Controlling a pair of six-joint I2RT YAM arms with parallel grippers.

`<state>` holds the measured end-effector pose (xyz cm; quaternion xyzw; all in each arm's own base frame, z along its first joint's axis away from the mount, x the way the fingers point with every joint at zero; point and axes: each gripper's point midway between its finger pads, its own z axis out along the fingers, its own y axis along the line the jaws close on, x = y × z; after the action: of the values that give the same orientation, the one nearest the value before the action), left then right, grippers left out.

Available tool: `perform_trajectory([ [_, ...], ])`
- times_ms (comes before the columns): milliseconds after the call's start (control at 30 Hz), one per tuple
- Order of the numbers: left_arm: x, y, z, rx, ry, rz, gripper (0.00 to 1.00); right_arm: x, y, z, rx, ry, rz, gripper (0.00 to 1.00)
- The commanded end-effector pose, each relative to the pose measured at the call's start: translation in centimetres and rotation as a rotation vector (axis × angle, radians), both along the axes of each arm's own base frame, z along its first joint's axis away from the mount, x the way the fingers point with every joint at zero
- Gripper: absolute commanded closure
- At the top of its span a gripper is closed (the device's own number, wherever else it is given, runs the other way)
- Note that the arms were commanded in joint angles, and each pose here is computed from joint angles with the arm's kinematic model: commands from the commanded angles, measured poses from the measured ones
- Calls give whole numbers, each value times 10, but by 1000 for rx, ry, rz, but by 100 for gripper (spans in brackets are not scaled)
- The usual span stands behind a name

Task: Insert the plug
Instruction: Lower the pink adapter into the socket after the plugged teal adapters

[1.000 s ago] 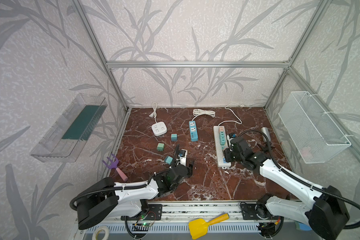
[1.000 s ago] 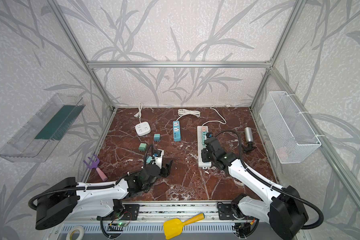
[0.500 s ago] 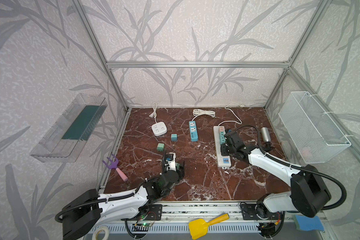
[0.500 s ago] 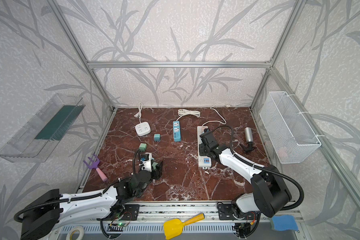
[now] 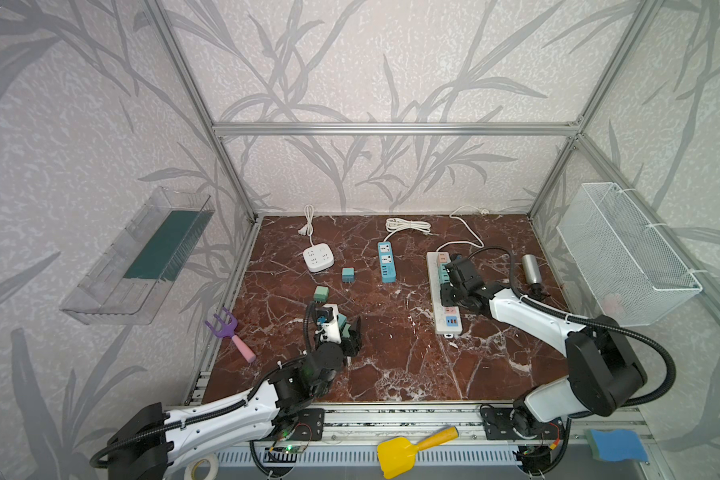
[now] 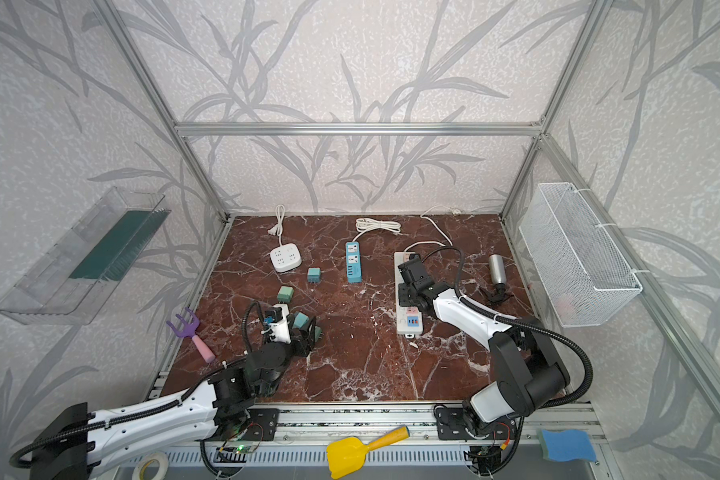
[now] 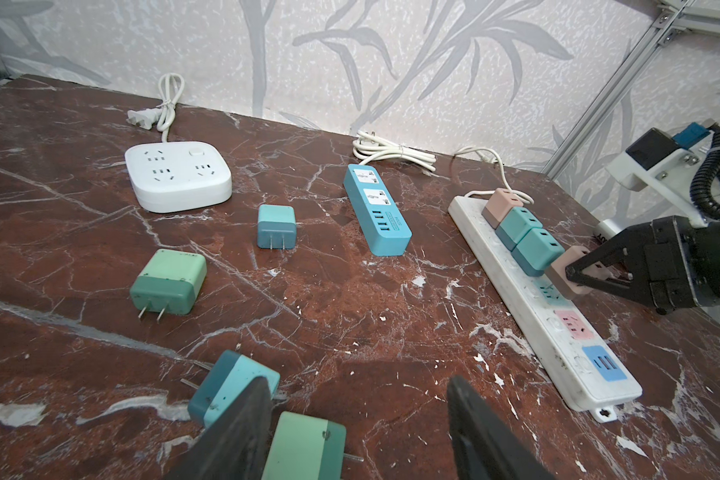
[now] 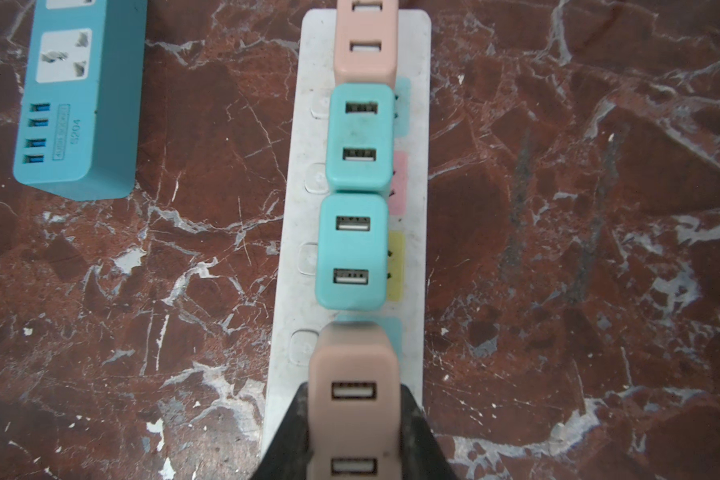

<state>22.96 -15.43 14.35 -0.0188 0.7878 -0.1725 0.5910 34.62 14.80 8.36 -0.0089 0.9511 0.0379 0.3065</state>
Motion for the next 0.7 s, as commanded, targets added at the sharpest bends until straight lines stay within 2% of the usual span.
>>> perform_trajectory([
  [0,0,7,-2,11,7,27,32,-4,-6,-11,-7,32,-35,100],
  [233,3,-5,14,3,-13,-11,32,-8,-3,-21,18,73,-40,100],
  [667,5,-8,16,1,-25,-15,32,-16,-4,-44,11,145,-59,100],
])
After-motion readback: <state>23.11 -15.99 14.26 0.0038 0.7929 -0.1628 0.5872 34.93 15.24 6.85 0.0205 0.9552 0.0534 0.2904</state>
